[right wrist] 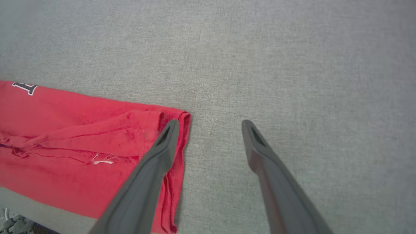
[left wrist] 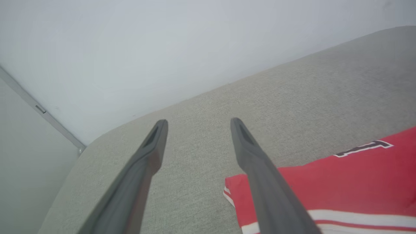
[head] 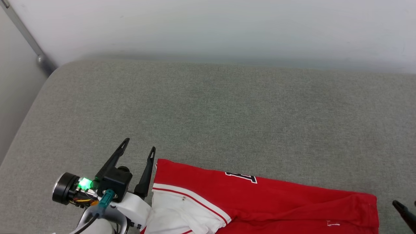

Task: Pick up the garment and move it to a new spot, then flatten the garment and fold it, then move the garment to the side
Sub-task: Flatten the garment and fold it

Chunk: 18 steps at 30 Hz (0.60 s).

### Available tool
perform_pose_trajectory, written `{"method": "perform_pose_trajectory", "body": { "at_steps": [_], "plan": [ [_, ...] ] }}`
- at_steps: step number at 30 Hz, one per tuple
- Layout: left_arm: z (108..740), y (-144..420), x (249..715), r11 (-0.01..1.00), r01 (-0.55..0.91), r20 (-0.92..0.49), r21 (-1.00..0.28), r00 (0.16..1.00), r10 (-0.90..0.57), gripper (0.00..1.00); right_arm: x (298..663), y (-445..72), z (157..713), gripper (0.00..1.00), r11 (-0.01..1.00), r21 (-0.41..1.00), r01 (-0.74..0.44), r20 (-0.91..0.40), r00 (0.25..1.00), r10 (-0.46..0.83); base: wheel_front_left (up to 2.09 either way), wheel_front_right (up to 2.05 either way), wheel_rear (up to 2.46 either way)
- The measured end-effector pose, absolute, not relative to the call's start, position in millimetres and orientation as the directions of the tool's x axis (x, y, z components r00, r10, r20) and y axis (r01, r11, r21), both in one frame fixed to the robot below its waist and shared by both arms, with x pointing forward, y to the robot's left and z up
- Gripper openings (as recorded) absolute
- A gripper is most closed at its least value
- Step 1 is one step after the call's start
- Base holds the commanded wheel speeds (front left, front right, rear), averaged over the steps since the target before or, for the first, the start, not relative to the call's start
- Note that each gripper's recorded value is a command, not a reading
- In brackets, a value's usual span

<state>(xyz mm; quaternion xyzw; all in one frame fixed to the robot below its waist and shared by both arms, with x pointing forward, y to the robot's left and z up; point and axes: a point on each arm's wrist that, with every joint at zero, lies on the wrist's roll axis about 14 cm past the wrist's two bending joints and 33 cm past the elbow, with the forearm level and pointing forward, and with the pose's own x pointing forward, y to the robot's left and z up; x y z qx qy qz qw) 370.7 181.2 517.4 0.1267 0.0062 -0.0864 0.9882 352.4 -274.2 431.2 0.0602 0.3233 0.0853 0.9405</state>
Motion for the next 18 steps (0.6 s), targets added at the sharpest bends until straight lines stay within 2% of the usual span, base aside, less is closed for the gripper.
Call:
{"method": "perform_pose_trajectory", "body": {
  "at_steps": [8,10,11,18],
  "plan": [
    [525.6,189.8,369.5,0.97,0.041,0.048,0.239,0.997,-0.054,1.0,337.2,-245.2,395.8,1.0,0.95,0.305,-0.072,-0.676,0.686,0.269,0.0,0.0,0.0],
    [518.7,194.0,362.3,0.974,0.003,0.043,0.227,0.999,-0.013,1.0,328.4,-233.7,380.8,1.0,0.942,0.33,-0.068,-0.717,0.631,0.297,0.0,0.0,0.0],
    [518.7,194.0,362.3,0.974,0.003,0.043,0.227,0.999,-0.013,1.0,328.4,-233.7,380.8,1.0,0.942,0.33,-0.068,-0.717,0.631,0.297,0.0,0.0,0.0],
    [516.1,209.8,351.3,0.972,-0.098,0.067,0.214,0.994,0.086,1.0,309.5,-204.1,360.3,1.0,0.917,0.387,-0.097,-0.778,0.499,0.382,0.0,0.0,0.0]
  ]
}}
